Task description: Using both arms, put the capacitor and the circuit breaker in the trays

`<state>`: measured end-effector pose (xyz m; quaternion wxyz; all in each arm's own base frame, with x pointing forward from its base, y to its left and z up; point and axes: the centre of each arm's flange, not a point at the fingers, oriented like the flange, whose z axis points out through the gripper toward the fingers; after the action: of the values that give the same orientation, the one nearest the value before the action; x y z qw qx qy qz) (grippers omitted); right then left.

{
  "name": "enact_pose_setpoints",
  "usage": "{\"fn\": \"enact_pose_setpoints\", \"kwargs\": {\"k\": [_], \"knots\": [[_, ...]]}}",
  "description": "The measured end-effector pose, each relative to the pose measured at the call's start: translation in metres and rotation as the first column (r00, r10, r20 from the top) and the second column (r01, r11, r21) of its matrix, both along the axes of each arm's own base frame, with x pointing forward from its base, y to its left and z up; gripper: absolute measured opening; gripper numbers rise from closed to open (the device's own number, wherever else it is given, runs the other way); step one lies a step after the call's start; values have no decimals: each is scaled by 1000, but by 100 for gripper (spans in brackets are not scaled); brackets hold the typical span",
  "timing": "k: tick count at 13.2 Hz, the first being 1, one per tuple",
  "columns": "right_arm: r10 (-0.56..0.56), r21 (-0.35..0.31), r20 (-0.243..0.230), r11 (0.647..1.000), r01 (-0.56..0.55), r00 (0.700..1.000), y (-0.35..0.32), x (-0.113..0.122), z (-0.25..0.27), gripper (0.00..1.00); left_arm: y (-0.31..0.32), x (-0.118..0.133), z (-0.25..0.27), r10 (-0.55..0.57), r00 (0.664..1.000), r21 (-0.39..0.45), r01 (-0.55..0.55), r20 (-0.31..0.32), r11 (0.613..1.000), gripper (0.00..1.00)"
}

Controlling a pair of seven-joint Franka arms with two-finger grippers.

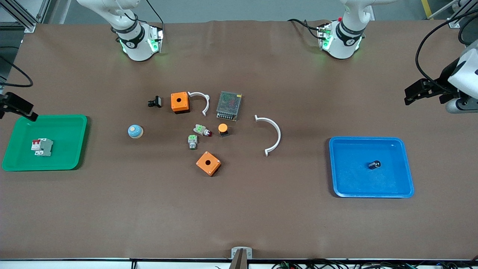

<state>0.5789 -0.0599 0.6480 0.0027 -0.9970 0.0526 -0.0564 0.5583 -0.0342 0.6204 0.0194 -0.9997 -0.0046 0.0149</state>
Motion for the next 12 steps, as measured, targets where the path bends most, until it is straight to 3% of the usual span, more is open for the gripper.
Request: {"fn": "enact_pose_setpoints", "kwargs": {"k": [8, 12], "knots": [[6, 4, -35, 1000, -6, 999, 3, -4, 1, 100, 0, 0, 1, 0, 1000, -2, 0, 4, 1000, 100], [6, 4, -31, 1000, -6, 1000, 3, -4, 3, 100, -2, 0, 5, -4, 1000, -2, 4, 13, 1000, 100]]}}
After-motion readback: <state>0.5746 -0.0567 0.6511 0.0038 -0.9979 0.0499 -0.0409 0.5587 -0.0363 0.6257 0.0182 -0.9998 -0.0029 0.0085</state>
